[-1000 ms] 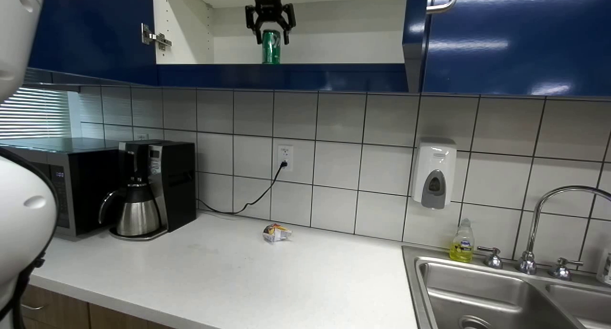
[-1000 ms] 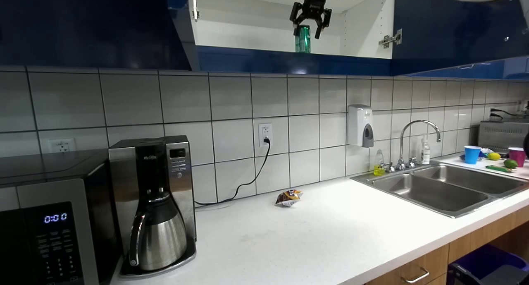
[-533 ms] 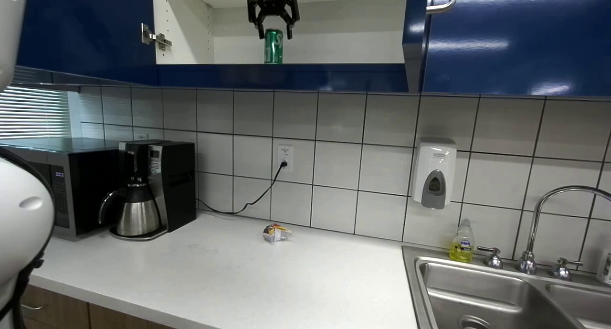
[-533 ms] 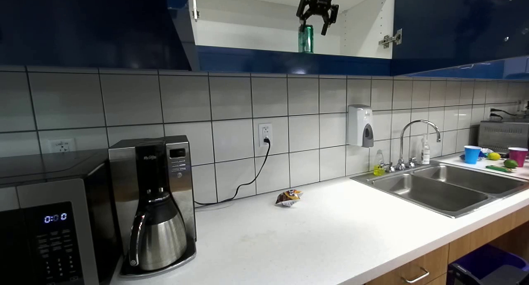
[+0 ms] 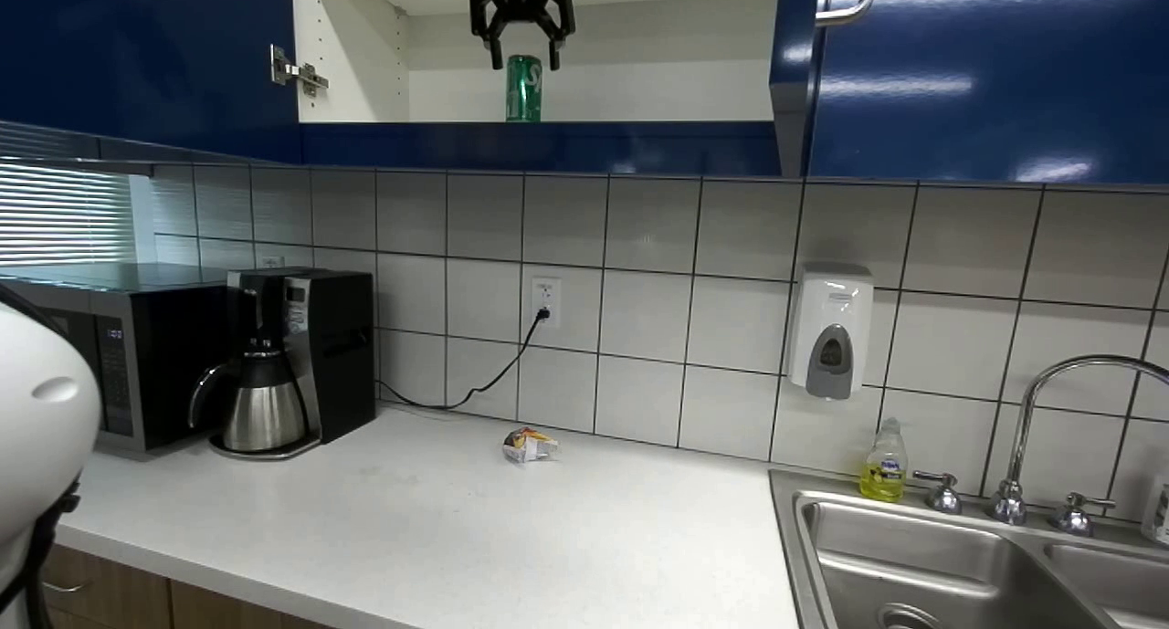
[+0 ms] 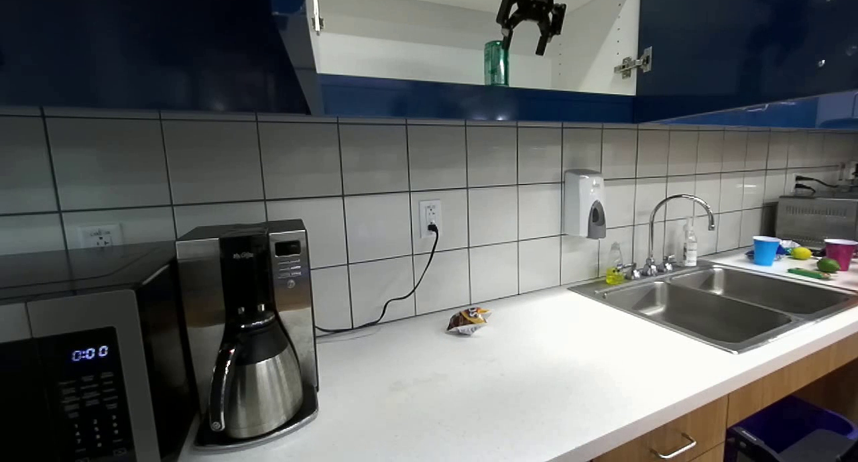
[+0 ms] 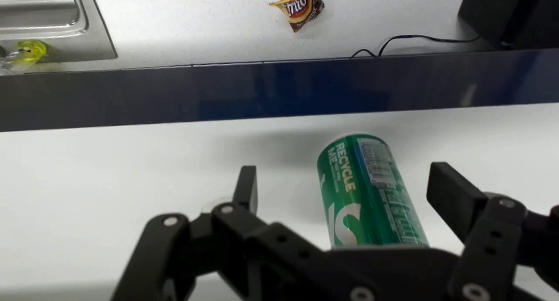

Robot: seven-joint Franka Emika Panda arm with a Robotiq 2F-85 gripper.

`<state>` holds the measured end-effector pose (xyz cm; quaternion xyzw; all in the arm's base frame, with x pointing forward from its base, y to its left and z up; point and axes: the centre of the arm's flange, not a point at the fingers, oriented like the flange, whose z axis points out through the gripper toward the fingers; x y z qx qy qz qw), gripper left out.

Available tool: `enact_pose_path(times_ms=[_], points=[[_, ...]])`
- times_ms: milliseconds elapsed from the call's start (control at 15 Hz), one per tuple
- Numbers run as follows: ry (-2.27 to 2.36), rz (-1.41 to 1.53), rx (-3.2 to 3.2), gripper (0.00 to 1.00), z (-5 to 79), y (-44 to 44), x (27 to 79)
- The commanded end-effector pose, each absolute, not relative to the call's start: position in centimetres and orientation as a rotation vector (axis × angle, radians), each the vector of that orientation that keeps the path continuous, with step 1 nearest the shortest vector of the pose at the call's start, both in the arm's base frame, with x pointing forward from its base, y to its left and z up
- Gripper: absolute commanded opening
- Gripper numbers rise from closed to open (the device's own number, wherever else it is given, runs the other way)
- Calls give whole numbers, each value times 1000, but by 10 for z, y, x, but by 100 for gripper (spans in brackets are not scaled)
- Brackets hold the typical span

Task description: Put the can inside the cupboard

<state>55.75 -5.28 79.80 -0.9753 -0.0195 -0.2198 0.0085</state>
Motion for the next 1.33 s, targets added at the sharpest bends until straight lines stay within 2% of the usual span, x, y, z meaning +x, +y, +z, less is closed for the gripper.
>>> enact_pose_path(times_ms=[0, 800, 1067, 1133, 1267], points=[[-185, -669, -3033, 100, 779, -55, 505], [-454, -467, -2946, 100, 708, -59, 393], [-476, -402, -2941, 100, 681, -63, 371], [-431, -385, -2951, 100, 697, -62, 394], [-434, -366, -2944, 100, 687, -63, 384]])
